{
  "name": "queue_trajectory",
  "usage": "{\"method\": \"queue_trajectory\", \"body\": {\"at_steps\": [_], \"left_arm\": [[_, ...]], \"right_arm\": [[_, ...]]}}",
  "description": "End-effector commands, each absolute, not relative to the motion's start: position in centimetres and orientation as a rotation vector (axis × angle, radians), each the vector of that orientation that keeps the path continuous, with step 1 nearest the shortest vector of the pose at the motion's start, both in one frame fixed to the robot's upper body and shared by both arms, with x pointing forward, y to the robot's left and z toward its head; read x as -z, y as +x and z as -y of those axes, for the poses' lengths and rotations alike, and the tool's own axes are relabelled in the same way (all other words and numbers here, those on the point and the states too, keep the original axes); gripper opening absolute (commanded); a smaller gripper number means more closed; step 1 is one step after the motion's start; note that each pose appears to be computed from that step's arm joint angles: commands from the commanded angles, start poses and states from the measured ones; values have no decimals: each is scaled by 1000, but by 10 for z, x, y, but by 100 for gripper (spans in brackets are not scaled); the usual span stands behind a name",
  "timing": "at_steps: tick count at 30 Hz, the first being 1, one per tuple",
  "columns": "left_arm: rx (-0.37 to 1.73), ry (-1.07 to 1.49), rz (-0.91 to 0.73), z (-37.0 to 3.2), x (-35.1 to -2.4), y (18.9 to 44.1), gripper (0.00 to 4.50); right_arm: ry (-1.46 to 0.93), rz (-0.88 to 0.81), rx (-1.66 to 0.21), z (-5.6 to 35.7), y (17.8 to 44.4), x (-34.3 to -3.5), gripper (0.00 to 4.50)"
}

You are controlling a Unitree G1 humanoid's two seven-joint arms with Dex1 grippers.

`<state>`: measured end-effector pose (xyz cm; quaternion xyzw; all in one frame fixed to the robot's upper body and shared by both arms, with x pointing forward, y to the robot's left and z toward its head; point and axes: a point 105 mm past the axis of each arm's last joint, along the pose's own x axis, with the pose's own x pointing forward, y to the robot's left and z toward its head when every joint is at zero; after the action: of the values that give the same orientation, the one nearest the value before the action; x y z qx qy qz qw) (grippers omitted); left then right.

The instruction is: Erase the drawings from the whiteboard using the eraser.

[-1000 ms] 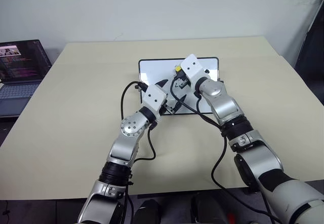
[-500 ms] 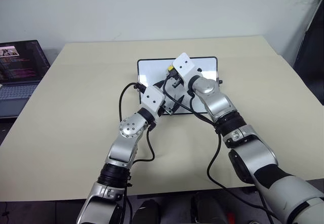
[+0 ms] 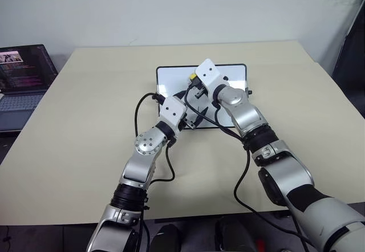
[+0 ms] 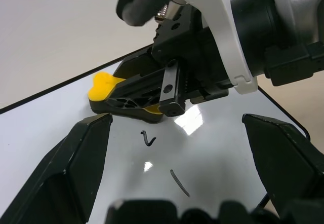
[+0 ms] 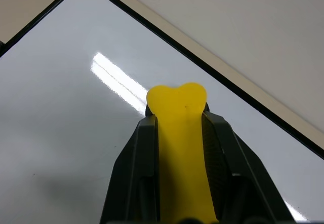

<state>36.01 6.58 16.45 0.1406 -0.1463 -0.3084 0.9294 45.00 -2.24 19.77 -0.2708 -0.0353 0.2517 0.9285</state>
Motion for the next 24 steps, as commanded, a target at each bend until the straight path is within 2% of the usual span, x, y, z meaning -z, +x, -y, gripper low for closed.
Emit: {"method": "queue_trajectory", "body": {"at_steps": [1, 13, 24], "left_arm": [[633, 293, 360, -63, -180, 360, 450], [648, 286, 368, -58, -180, 362, 450], [645, 285, 371, -58, -180, 361, 450]], "right_arm": [[-581, 43, -468, 44, 453, -194, 86], [-607, 1, -412, 74, 452, -187, 86], [-582, 22, -434, 65, 449, -191, 86]]}}
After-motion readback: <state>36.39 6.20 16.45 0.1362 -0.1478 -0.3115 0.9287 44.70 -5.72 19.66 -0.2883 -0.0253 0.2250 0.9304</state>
